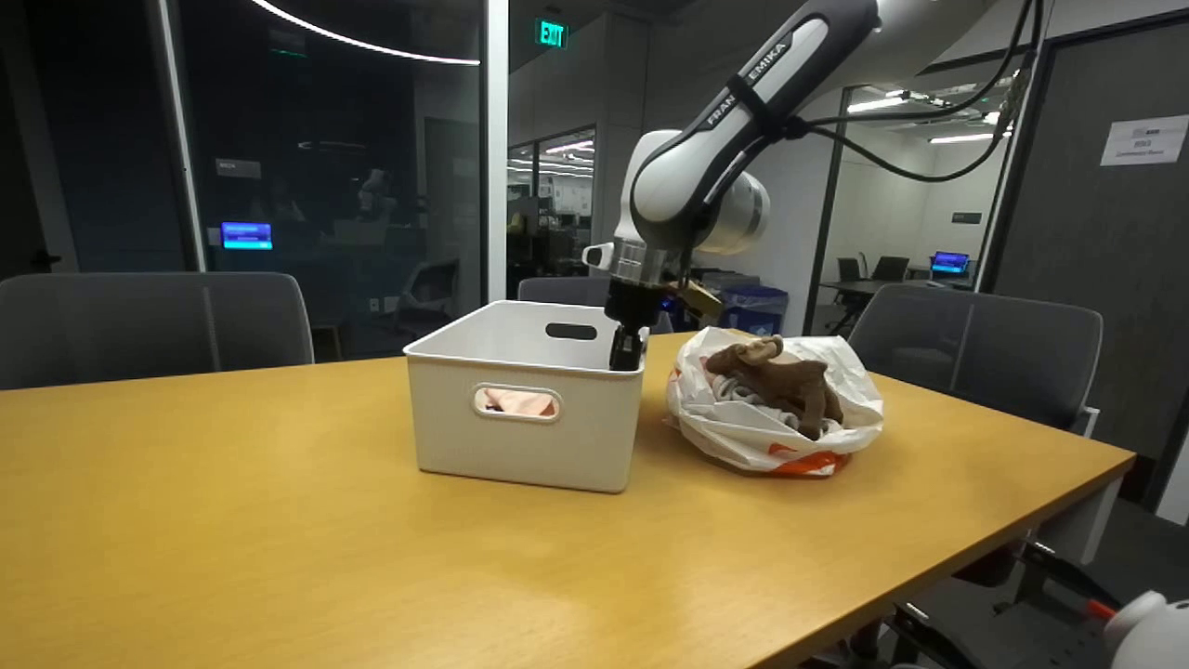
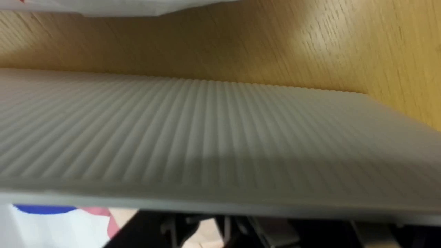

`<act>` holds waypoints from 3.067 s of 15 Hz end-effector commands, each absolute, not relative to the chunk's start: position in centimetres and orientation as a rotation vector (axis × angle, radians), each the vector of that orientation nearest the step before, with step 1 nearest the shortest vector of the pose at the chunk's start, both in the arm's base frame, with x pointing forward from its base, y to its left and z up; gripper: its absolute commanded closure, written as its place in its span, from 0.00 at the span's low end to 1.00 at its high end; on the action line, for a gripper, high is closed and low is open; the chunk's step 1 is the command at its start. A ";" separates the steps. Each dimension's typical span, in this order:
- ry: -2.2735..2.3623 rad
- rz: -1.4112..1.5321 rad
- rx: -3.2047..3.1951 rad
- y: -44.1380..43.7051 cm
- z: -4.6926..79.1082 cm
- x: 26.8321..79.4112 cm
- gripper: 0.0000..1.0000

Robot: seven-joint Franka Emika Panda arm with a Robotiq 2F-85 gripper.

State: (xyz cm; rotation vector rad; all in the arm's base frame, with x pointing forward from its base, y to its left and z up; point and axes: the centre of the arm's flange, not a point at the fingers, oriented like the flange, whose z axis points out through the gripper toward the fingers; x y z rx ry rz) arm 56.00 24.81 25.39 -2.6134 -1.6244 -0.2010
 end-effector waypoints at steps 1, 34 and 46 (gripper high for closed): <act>-1.597 -0.258 -2.629 24.9 27.2 56.9 0.81; -1.114 -2.208 -2.839 21.1 66.6 25.0 0.93; -1.116 -1.119 -2.871 14.7 50.5 30.1 0.94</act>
